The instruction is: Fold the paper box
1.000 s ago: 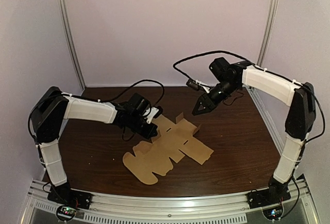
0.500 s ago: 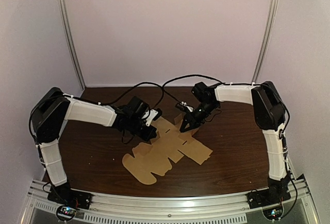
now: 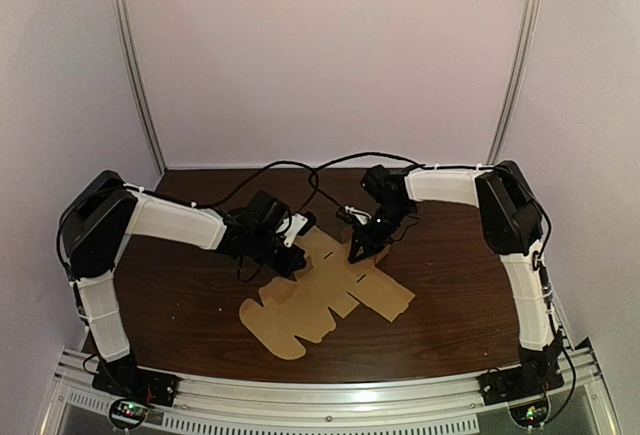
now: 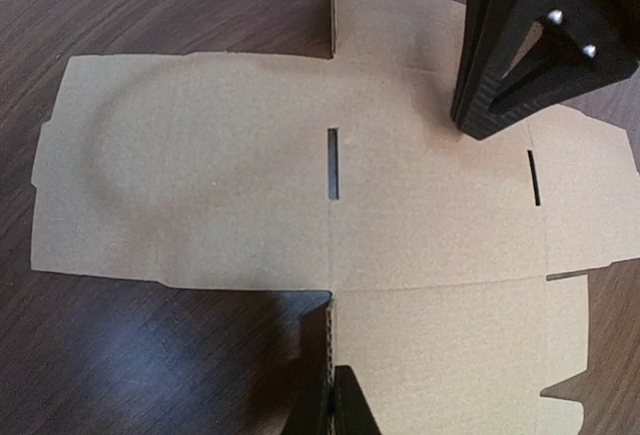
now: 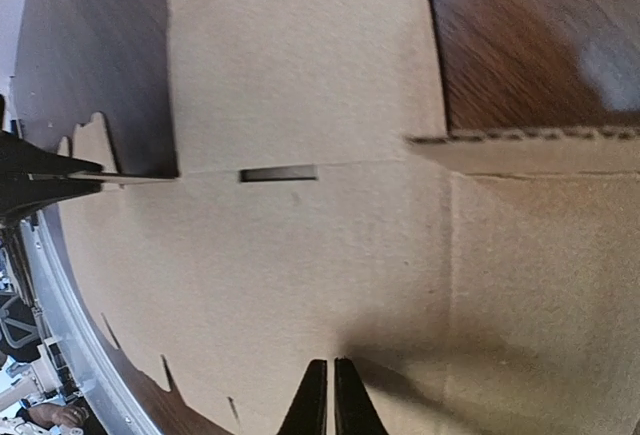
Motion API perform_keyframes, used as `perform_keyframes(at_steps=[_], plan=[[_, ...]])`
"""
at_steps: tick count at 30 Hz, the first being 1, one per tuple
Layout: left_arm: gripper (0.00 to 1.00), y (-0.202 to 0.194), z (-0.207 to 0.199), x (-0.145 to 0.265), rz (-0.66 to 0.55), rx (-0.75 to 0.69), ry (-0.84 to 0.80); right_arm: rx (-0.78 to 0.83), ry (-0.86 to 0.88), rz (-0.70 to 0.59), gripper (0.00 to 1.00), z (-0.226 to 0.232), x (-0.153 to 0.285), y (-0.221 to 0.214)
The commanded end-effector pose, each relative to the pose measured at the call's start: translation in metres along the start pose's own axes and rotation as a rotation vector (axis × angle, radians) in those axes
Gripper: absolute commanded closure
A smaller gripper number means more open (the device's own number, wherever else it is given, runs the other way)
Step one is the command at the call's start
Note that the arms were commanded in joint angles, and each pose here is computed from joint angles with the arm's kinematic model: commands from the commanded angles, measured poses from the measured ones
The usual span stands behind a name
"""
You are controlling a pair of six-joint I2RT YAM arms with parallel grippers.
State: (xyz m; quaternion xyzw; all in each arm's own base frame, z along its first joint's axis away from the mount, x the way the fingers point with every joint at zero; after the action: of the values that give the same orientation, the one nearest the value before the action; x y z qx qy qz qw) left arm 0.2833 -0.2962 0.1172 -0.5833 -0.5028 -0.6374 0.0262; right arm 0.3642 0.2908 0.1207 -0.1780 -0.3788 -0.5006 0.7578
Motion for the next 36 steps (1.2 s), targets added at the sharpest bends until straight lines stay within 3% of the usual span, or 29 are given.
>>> perform_keyframes(at_steps=[1,10,14,26,36], plan=[[0.94,0.001,-0.006,0.003,-0.040,-0.004,-0.013,-0.066,-0.127,0.038,0.96,-0.014,-0.014,-0.005],[0.76,0.002,-0.023,0.002,-0.047,0.023,-0.213,-0.102,-0.163,0.076,0.99,-0.026,-0.024,-0.010],[0.75,0.007,-0.030,0.002,-0.074,0.025,-0.292,-0.105,-0.160,0.080,1.00,-0.026,-0.025,-0.012],[0.73,-0.009,-0.035,-0.014,0.002,0.048,-0.325,-0.098,-0.166,0.082,1.00,-0.026,-0.023,-0.015],[0.66,-0.007,-0.035,0.019,0.006,0.005,-0.245,-0.078,-0.171,0.087,0.99,-0.025,-0.020,-0.021]])
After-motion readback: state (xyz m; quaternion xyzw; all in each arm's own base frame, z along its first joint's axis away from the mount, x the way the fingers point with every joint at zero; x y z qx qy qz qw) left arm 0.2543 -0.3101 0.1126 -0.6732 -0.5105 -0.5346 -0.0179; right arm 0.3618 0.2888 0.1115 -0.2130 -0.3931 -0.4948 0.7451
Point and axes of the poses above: each gripper's point midway between its finger pads, its own x axis back along the fingers, its own z axis along the line the jaws close on, y = z × x, the point moved 10 cm from there along x, back along the fingers, and after that the axes turned 9 degrees about -x, right-handed, at the moved point
